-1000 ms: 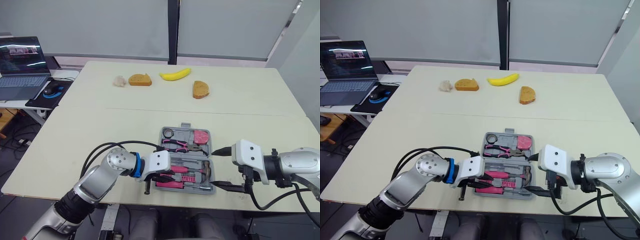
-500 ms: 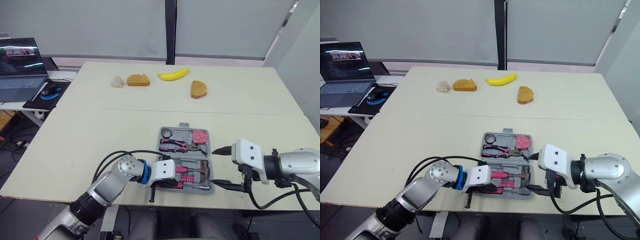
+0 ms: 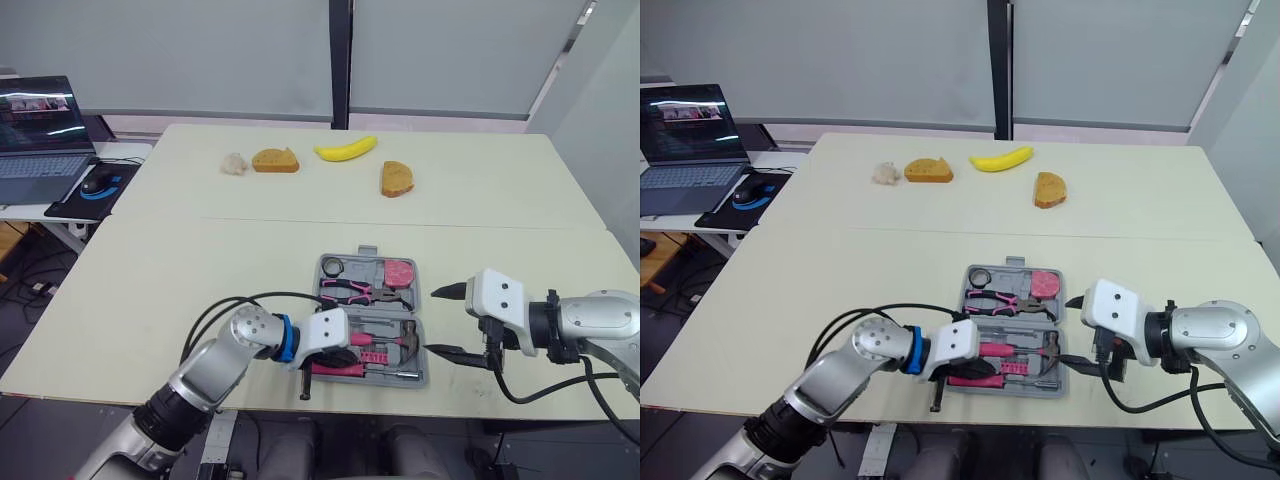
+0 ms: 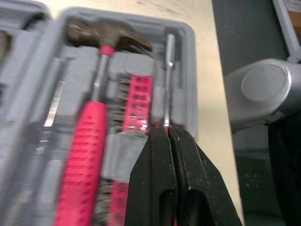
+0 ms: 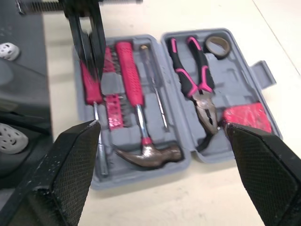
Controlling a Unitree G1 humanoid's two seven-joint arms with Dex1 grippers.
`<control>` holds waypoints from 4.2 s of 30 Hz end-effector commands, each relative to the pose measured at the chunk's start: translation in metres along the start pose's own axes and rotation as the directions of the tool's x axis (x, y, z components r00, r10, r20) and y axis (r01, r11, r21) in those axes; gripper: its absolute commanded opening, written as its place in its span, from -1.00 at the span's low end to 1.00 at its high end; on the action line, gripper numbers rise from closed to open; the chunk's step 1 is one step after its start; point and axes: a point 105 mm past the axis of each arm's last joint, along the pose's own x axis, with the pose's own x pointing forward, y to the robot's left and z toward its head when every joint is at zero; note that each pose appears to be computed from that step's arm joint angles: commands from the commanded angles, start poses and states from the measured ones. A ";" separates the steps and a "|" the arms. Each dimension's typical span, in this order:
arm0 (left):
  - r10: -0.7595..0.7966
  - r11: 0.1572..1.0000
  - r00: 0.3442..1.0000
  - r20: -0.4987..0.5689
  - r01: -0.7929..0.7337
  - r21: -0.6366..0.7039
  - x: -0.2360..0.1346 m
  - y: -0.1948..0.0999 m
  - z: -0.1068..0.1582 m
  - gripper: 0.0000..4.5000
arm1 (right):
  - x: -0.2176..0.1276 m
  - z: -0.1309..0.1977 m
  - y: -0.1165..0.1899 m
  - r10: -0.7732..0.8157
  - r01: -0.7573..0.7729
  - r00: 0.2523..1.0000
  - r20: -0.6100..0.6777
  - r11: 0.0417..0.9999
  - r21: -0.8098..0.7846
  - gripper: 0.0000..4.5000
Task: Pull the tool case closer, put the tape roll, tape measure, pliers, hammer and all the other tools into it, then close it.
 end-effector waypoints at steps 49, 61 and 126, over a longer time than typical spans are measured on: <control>0.131 0.991 0.980 -0.148 -0.135 -0.021 0.017 0.023 -0.044 -1.00 | 0.085 -0.052 0.001 0.023 -0.043 0.987 -0.159 0.992 -0.122 -1.00; 0.117 0.991 0.978 -0.173 -0.126 -0.044 0.019 0.010 -0.052 -1.00 | 0.081 -0.053 0.017 0.036 -0.053 0.984 -0.175 0.994 -0.094 -1.00; -0.127 0.989 0.976 -0.178 0.112 -0.092 0.038 -0.048 -0.057 -1.00 | 0.074 -0.073 -0.062 -0.268 -0.028 0.956 0.117 0.315 0.949 0.99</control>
